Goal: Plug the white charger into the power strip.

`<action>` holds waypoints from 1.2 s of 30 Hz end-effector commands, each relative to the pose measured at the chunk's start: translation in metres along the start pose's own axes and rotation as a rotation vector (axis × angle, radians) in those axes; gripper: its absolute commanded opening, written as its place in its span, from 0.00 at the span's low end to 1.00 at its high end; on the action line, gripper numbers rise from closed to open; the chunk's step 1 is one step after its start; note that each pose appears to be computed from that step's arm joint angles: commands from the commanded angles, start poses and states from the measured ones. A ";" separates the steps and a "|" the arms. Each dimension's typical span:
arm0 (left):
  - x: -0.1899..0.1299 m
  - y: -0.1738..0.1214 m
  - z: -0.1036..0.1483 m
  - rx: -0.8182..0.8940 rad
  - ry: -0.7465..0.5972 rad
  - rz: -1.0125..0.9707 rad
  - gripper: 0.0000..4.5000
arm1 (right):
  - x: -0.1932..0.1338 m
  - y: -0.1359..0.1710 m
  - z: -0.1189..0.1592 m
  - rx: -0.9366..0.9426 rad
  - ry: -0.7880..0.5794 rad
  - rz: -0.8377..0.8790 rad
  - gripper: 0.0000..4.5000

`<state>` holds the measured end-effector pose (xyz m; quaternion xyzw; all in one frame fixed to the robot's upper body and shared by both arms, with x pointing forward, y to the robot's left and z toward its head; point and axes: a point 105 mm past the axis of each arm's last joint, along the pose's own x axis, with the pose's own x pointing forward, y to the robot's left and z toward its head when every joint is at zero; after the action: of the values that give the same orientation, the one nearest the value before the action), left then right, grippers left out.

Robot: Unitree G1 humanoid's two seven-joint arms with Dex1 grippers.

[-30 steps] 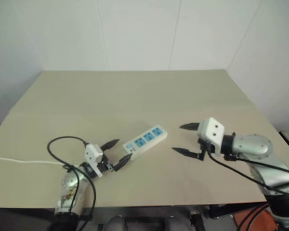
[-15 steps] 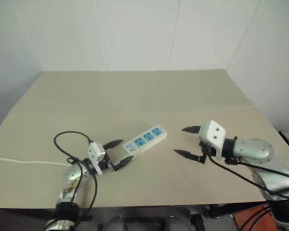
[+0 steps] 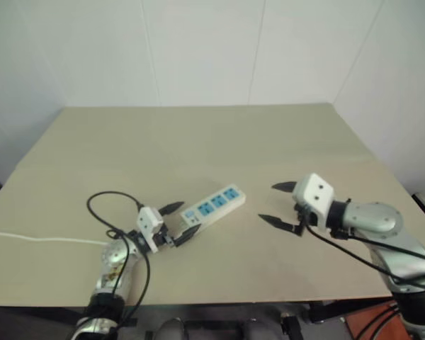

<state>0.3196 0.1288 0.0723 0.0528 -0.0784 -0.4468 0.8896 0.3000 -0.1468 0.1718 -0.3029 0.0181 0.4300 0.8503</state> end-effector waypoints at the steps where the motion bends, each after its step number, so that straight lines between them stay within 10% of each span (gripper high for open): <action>1: 0.001 -0.007 -0.014 -0.051 0.062 -0.014 1.00 | -0.004 -0.007 0.008 -0.032 -0.013 -0.039 1.00; 25: 0.000 -0.017 -0.025 -0.042 0.188 0.007 1.00 | -0.001 -0.006 0.003 -0.031 0.007 -0.044 1.00; 29: 0.001 -0.022 -0.019 -0.095 0.153 -0.003 0.81 | -0.002 -0.004 0.003 -0.030 0.006 -0.041 1.00; 36: 0.000 -0.029 -0.015 -0.123 0.125 0.022 0.81 | -0.002 -0.004 0.000 -0.028 0.015 -0.045 1.00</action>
<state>0.3062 0.1172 0.0666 0.0379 -0.0252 -0.4315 0.9010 0.3015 -0.1505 0.1671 -0.3116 0.0259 0.4157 0.8540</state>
